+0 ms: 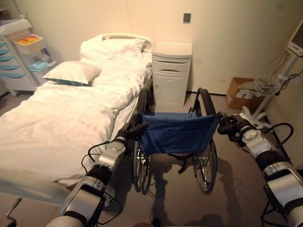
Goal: Push the wheelchair next to the bed
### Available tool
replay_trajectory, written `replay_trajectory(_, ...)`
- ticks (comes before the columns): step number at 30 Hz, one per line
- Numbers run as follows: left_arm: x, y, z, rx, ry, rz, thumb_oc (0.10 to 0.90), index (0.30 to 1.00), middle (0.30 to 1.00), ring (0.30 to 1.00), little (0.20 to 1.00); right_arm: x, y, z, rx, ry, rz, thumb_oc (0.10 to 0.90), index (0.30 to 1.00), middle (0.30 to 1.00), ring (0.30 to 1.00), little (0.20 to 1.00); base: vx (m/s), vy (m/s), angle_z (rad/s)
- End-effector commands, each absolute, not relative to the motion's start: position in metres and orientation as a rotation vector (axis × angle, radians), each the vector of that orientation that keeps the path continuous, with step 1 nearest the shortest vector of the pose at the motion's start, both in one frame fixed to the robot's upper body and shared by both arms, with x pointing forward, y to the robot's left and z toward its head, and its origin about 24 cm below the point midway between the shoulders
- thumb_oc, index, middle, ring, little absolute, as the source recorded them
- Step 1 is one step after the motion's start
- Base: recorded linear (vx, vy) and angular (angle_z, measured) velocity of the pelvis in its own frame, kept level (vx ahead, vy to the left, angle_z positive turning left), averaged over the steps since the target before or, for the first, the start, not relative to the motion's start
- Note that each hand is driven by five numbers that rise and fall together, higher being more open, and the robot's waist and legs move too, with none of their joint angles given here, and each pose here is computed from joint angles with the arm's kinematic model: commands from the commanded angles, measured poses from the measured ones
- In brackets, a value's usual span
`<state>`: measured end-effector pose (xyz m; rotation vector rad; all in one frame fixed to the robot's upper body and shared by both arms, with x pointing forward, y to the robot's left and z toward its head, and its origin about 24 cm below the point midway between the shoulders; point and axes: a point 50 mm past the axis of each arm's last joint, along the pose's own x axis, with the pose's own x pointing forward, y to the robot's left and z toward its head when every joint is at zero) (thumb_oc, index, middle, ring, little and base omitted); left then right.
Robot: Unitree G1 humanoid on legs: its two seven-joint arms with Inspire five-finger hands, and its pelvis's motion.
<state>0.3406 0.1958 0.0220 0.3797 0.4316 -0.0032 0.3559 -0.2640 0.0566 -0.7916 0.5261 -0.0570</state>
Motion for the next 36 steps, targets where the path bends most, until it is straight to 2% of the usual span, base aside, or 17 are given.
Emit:
replay_trajectory(1,0.324,0.163,-0.017,0.472,0.552,-0.144,0.400,0.300,0.300,0.300,0.300,0.359,-0.207,0.042,-0.955,0.402,0.283,0.400,0.300,0.300,0.300,0.300,0.22,-0.106,0.40)
replay_trajectory(11,0.338,0.163,0.001,0.521,0.513,-0.134,0.400,0.300,0.300,0.300,0.300,0.364,-0.196,0.044,-0.869,0.459,0.253,0.400,0.300,0.300,0.300,0.300,0.14,-0.188,0.39)
replay_trajectory(25,0.335,0.164,-0.003,0.490,0.545,-0.098,0.400,0.300,0.300,0.300,0.300,0.362,-0.197,0.047,-0.918,0.389,0.267,0.400,0.300,0.300,0.300,0.300,0.06,-0.034,0.07)
replay_trajectory(26,0.335,0.162,-0.005,0.490,0.553,-0.102,0.431,0.347,0.347,0.347,0.347,0.363,-0.201,0.046,-0.910,0.413,0.249,0.400,0.300,0.300,0.300,0.300,0.06,-0.055,0.07)
replay_trajectory(27,0.334,0.162,-0.006,0.492,0.556,-0.104,0.728,0.792,0.792,0.792,0.792,0.363,-0.202,0.046,-0.906,0.422,0.238,0.474,0.411,0.411,0.411,0.411,0.05,-0.054,0.07)
replay_trajectory(28,0.333,0.161,-0.007,0.489,0.564,-0.112,0.800,0.900,0.900,0.900,0.900,0.363,-0.203,0.046,-0.901,0.428,0.227,0.800,0.900,0.900,0.900,0.900,0.03,-0.033,0.04)
replay_trajectory(36,0.334,0.160,0.000,0.463,0.511,-0.090,0.800,0.900,0.900,0.900,0.900,0.358,-0.207,0.041,-0.880,0.454,0.152,0.800,0.900,0.900,0.900,0.900,0.03,-0.018,0.00)
